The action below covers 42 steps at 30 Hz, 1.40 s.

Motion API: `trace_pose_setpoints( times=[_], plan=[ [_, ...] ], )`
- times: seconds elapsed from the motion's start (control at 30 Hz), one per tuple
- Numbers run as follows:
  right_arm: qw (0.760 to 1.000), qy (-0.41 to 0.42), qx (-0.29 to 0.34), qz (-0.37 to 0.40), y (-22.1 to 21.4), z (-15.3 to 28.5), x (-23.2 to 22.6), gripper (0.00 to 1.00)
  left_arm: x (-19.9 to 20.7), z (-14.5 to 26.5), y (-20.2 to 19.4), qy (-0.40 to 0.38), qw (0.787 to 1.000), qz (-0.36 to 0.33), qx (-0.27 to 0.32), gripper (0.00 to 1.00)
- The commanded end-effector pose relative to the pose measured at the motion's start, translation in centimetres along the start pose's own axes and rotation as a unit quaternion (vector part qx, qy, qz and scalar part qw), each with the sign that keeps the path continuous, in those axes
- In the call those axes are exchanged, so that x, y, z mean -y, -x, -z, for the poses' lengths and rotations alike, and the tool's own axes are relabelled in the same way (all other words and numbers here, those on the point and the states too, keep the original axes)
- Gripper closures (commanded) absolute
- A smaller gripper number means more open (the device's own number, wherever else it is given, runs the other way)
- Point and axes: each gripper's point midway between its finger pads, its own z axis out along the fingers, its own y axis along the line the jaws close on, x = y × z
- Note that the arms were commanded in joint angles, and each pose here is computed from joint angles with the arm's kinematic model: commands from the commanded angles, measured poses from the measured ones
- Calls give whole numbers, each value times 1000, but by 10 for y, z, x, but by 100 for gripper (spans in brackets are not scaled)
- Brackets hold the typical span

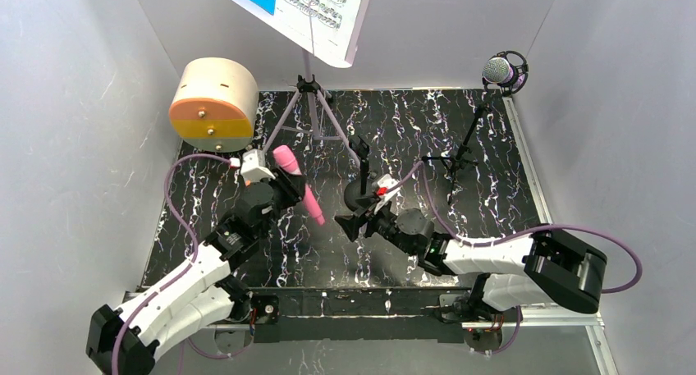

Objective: Pack up the instrument practice props
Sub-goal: Place the microphone at the center of the board.

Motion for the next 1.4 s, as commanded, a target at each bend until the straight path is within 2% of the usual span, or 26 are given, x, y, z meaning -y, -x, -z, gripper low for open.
trace_pose_setpoints(
  times=[0.0,0.17,0.37,0.53,0.8,0.9,1.07,1.17,1.37],
  plan=[
    [998,-32,51,34,23,9,15,13,-36,-2,45,86,993,35,68,100],
    [994,-73,64,56,26,23,34,11,-82,-10,56,149,984,70,69,100],
    [987,-114,91,69,33,46,55,8,-139,-17,72,201,963,156,85,100],
    [983,-125,111,70,39,58,63,4,-204,-12,92,261,924,243,139,100],
    [982,-132,119,71,42,64,67,3,-270,7,111,341,857,297,248,100],
    [981,-130,120,74,43,65,66,3,-292,13,113,364,831,318,276,100],
    [981,-129,121,75,43,66,67,2,-319,17,115,377,801,351,304,100],
    [981,-128,122,76,43,67,67,2,-332,15,114,380,795,360,307,100],
    [982,-123,123,78,43,67,66,2,-347,0,104,401,805,350,263,100]
  ],
)
